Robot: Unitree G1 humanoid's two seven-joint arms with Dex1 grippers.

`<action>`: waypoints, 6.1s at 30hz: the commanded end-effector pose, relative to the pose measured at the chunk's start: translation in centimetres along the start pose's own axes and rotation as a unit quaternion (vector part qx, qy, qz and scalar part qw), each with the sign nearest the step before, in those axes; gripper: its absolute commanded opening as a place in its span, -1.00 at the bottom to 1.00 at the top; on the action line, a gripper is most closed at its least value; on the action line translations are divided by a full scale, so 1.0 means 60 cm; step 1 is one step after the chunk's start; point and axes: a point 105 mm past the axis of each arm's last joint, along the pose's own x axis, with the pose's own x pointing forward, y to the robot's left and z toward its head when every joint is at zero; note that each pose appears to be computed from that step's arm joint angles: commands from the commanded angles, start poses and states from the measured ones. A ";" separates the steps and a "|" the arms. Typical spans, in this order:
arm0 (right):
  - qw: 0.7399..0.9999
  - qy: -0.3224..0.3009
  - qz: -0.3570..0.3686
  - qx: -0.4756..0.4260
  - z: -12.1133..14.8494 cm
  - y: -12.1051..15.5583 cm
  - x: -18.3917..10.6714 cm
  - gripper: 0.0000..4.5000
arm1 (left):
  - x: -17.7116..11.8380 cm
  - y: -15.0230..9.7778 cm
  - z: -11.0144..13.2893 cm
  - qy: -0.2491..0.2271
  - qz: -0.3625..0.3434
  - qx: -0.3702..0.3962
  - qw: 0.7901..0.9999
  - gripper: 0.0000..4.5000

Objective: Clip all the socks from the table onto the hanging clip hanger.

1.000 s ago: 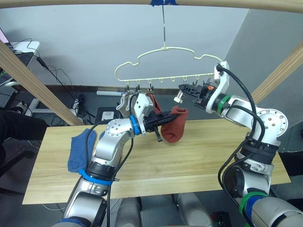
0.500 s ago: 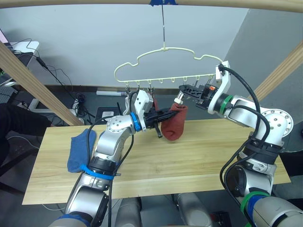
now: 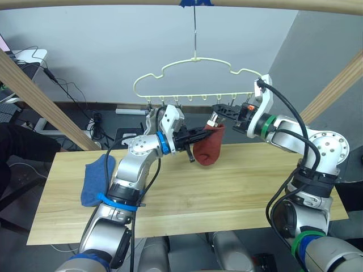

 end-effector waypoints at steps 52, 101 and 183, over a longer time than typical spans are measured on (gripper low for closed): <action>0.943 -0.139 -0.167 -0.253 -0.061 0.017 -0.075 1.00 | -0.239 -0.031 0.017 0.081 0.120 -0.073 0.987 0.97; 0.914 -0.233 -0.211 -0.255 0.006 -0.014 -0.007 1.00 | -0.197 -0.135 0.105 -0.029 0.072 -0.045 0.996 0.97; 0.898 -0.231 -0.270 -0.259 0.008 -0.035 -0.020 -0.05 | -0.186 -0.138 0.096 -0.026 0.062 -0.045 0.997 1.00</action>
